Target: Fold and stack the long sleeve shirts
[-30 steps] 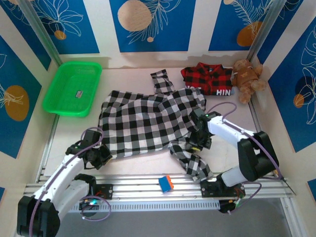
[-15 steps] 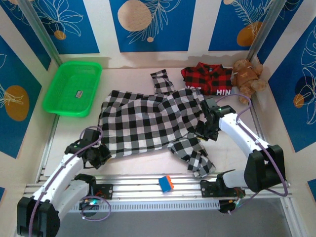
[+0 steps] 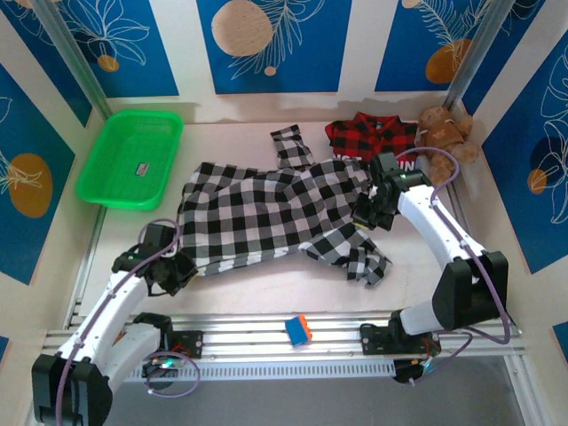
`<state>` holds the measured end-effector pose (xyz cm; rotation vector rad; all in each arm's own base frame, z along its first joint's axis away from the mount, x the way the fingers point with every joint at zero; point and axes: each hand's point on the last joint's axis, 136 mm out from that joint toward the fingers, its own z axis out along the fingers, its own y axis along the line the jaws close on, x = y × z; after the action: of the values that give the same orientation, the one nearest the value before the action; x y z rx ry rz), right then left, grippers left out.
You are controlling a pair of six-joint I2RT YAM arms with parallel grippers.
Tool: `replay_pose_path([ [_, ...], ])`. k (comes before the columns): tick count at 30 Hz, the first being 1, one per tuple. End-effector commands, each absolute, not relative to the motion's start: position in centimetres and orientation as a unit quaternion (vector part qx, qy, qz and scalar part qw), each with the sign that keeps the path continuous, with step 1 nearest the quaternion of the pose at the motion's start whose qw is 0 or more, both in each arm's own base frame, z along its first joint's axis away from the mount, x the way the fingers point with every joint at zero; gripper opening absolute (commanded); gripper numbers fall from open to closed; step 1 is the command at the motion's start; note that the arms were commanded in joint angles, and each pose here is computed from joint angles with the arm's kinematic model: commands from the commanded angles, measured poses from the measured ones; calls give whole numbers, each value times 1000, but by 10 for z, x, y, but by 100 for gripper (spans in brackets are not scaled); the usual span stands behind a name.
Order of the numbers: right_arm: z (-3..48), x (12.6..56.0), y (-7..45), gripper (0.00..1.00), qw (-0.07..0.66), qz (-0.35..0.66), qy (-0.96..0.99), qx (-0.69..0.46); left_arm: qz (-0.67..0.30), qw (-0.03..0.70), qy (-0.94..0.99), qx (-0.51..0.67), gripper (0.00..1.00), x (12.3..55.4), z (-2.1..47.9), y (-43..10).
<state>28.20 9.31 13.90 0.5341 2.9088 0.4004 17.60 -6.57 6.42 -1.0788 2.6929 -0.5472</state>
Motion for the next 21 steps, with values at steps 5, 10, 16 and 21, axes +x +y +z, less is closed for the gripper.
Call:
replay_pose_path([
  [5,148,311,99,0,83,146,975,149,-183,102,910,-358,0,194,77,-60],
  [10,143,328,100,0,81,137,978,138,-179,109,912,-354,0,212,81,-55],
  [16,134,345,97,0,73,122,982,125,-162,104,920,-342,0,228,77,-48],
  [21,127,360,94,0,66,111,985,117,-153,102,926,-330,0,245,77,-44],
])
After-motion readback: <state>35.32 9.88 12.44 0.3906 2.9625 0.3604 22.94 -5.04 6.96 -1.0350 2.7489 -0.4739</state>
